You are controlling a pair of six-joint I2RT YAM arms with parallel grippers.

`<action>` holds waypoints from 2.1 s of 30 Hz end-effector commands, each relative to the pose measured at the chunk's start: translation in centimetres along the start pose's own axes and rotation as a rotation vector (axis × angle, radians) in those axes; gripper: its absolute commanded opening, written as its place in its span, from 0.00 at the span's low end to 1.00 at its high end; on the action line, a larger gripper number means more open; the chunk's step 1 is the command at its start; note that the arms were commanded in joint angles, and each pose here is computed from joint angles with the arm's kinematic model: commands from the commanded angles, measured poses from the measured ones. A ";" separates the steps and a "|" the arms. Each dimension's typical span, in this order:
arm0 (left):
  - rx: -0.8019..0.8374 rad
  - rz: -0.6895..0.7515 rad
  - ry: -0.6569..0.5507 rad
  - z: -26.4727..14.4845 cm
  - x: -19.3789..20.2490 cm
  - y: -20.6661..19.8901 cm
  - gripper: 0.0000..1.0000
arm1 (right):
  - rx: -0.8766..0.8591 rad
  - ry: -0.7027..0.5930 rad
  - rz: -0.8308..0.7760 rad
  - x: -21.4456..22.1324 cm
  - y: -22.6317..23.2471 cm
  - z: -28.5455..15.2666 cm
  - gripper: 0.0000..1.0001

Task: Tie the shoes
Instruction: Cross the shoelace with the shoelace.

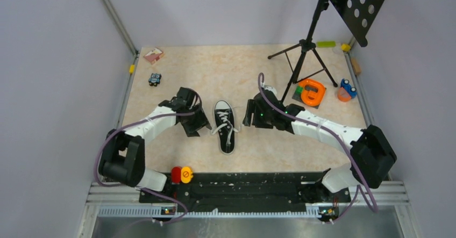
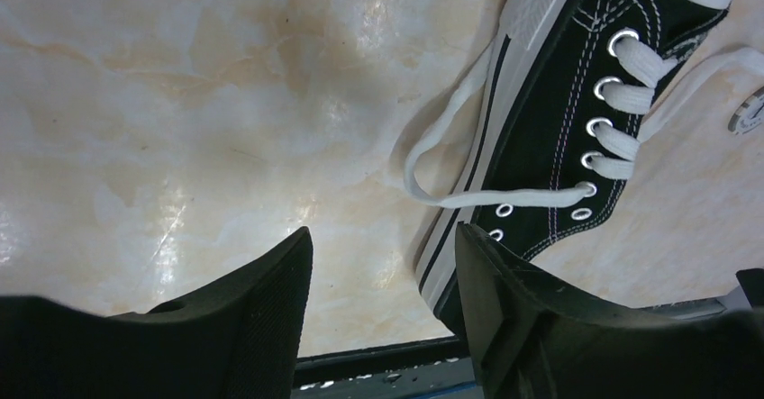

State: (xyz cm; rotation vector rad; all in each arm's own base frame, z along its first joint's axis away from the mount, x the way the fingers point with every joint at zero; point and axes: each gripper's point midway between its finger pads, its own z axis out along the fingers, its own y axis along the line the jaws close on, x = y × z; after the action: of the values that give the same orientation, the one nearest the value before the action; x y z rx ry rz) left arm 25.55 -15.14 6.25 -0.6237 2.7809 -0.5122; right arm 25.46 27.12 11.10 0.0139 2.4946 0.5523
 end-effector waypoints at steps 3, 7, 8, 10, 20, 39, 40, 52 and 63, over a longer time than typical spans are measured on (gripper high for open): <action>0.050 -0.028 0.009 2.9 -0.6 -1.0 0.63 | 0.073 -0.107 0.116 -2.0 -0.8 0.9 0.64; 0.028 -0.046 0.021 4.3 0.1 0.1 0.63 | 0.122 -0.153 0.169 -3.4 -0.9 1.6 0.65; 0.030 -0.053 0.031 4.6 0.5 0.3 0.62 | 0.137 -0.156 0.185 -3.6 -1.0 2.1 0.65; 0.032 -0.070 0.036 5.3 0.9 0.7 0.62 | 0.156 -0.159 0.204 -3.9 -0.9 2.9 0.67; -0.039 -0.059 0.009 6.2 -0.2 1.5 0.01 | 0.296 -0.117 0.187 -4.6 -2.4 7.8 0.56; 0.024 0.046 -0.195 -1.9 -5.0 -2.6 0.00 | 0.406 -0.072 0.198 -5.3 -5.3 11.1 0.00; 0.037 0.060 -0.211 -2.6 -5.4 -3.2 0.00 | 0.388 -0.087 0.199 -5.8 -4.9 10.5 0.00; 0.120 0.192 -0.311 -7.1 -8.4 -7.4 0.00 | 0.106 -0.269 0.174 -10.3 0.5 1.1 0.00; 0.023 0.139 -0.040 0.4 -1.7 -1.7 0.77 | 0.119 -0.162 0.130 -4.6 -1.2 0.8 0.00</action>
State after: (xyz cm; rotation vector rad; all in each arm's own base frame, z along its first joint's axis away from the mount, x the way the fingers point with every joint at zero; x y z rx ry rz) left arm 29.56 -15.10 9.12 -0.4245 2.6866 -0.4388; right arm 30.93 25.68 12.77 0.2836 2.3592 0.4173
